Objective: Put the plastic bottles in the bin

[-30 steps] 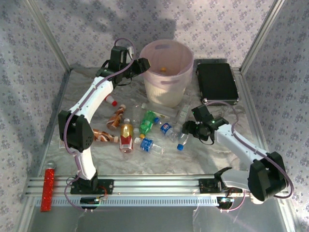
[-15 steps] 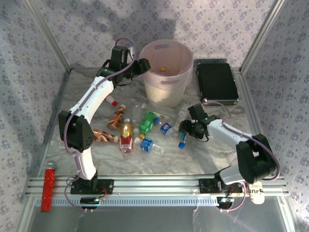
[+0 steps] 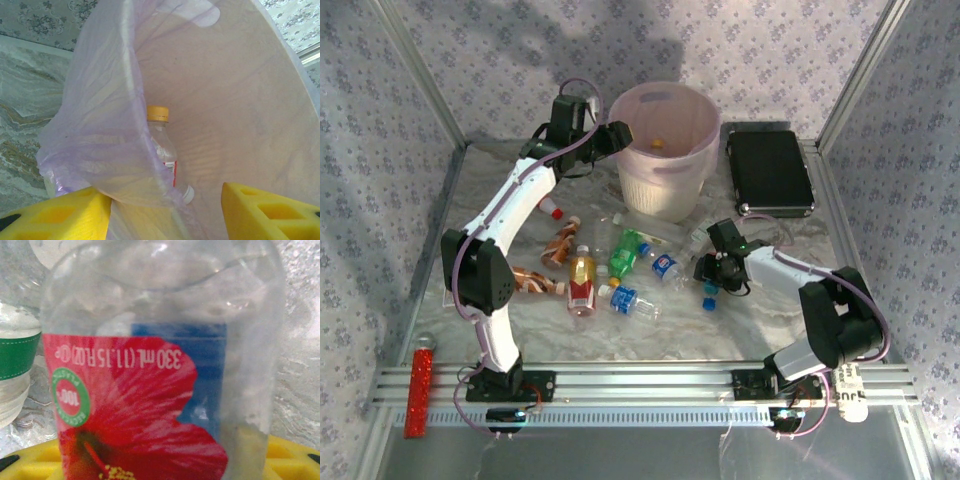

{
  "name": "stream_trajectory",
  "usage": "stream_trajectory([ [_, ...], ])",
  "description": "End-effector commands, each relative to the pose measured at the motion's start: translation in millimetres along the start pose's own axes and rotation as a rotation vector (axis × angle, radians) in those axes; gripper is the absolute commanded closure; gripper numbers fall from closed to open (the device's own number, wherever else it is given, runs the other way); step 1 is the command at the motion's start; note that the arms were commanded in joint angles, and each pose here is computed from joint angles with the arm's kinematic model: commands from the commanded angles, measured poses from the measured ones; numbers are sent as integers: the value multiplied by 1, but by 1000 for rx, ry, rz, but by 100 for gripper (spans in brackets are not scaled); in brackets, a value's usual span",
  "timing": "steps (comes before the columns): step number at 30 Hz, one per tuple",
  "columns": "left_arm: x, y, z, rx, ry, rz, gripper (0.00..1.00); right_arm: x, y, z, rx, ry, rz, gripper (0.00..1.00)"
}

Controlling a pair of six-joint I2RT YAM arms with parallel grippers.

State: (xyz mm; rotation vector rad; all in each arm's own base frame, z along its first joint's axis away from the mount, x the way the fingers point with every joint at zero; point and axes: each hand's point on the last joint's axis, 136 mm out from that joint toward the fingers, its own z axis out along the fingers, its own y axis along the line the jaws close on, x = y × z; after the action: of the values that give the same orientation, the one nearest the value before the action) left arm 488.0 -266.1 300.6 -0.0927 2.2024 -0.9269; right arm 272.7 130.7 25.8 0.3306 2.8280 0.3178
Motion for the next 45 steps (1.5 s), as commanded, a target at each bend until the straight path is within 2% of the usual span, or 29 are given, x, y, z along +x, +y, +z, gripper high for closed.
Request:
stream_trajectory([
  [1,14,9,7,-38,56,9,40,-1,-7,-11,45,-10,-25,44],
  [6,12,6,5,-34,53,15,40,-10,-5,-38,40,-56,-22,49],
  [15,12,5,2,-34,51,18,40,-30,-2,-120,6,-167,-71,56],
  [22,14,5,1,-33,61,32,40,-72,25,-206,-77,-341,-125,61],
  [31,17,4,3,-20,74,32,40,-130,74,-281,-193,-512,-185,68],
  [39,17,2,3,-9,81,38,39,-190,120,-305,-267,-612,-220,75],
  [45,18,2,2,-3,89,39,40,-231,148,-303,-304,-643,-213,79],
])
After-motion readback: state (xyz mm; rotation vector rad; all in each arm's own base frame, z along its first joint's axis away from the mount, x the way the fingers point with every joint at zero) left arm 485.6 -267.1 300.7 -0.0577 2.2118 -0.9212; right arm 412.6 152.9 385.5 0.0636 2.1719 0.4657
